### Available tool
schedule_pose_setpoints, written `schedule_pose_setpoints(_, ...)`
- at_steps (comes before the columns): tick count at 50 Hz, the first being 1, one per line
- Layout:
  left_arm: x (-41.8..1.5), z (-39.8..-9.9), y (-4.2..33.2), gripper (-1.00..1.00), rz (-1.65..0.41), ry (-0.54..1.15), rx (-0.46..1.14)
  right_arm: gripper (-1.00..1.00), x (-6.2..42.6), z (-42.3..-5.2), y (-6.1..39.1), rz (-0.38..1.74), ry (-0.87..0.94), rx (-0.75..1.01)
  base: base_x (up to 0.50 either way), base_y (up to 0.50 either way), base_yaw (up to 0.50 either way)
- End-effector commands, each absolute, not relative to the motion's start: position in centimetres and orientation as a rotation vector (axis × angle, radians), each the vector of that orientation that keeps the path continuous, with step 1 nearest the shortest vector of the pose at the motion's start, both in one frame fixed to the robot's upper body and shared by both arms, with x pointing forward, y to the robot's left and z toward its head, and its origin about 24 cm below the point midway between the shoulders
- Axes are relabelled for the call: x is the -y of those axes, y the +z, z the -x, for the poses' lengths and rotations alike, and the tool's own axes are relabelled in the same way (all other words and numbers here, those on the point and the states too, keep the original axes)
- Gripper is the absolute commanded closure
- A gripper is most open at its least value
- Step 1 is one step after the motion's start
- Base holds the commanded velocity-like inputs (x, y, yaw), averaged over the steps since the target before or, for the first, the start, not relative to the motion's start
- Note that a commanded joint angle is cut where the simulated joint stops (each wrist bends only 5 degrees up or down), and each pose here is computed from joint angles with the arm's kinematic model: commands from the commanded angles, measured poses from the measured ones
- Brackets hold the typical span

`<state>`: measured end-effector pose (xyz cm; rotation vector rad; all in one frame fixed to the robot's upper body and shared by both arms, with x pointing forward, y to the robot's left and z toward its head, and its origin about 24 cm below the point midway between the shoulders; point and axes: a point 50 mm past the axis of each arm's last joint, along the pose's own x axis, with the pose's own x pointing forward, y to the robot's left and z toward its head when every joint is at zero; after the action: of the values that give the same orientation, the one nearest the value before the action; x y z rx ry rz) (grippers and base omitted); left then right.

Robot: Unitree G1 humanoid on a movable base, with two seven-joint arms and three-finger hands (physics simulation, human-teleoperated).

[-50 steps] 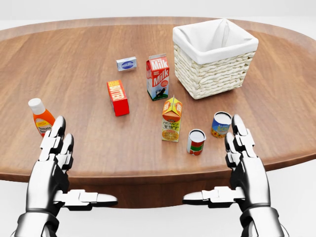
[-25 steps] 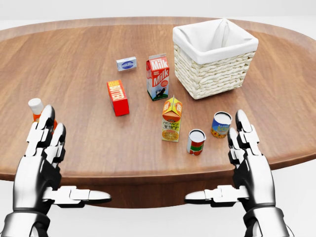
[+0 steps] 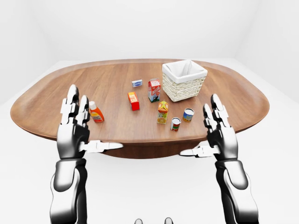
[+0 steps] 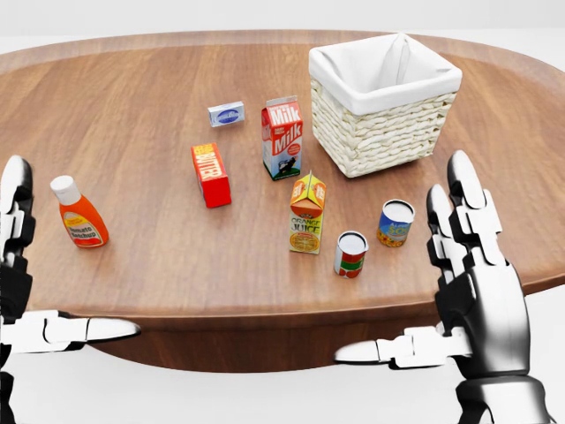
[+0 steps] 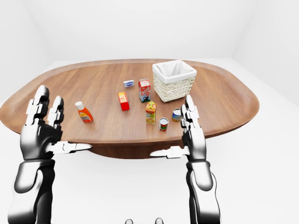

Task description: Pick up the orange juice, and put it in the basket.

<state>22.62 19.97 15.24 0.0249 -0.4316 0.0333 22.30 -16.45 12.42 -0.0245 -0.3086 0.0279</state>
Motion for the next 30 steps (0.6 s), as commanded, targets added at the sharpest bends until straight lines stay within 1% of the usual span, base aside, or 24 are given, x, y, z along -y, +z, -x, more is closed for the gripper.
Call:
schedule_pose_setpoints(1,-21.5,-21.4,18.2,-1.00,-0.096,0.041,0.560,-1.00,15.8,-19.7,17.0,0.075,0.047,0.521,0.00,0.00,0.00)
schedule_pose_setpoints(6,-21.9,-21.2,18.6,-1.00,-0.181,0.027,0.556,-1.00,15.8,-18.9,18.1,0.092,0.044,0.575,0.00,0.00,0.00)
schedule_pose_setpoints(17,-23.2,-20.7,20.2,-1.00,-0.166,0.081,0.635,-1.00,15.5,-16.8,20.7,0.131,0.047,0.715,0.00,0.00,0.00)
schedule_pose_setpoints(20,-23.5,-20.4,20.5,-1.00,-0.172,0.080,0.648,-1.00,15.4,-16.5,21.0,0.138,0.048,0.728,0.00,0.00,0.00)
schedule_pose_setpoints(23,-23.9,-20.2,20.8,-1.00,-0.133,0.100,0.672,-1.00,15.3,-16.4,21.0,0.145,0.051,0.732,0.00,0.00,0.00)
schedule_pose_setpoints(26,-23.6,-20.5,20.4,-1.00,-0.165,0.092,0.640,-1.00,15.2,-16.3,21.3,0.146,0.055,0.750,0.00,0.00,0.00)
schedule_pose_setpoints(28,-23.8,-20.2,20.6,-1.00,-0.124,0.094,0.666,-1.00,15.1,-16.2,21.4,0.147,0.060,0.756,0.00,0.00,0.00)
schedule_pose_setpoints(30,-24.1,-20.5,20.4,-1.00,-0.132,0.115,0.651,-1.00,15.0,-16.3,21.2,0.155,0.064,0.743,0.00,0.00,0.00)
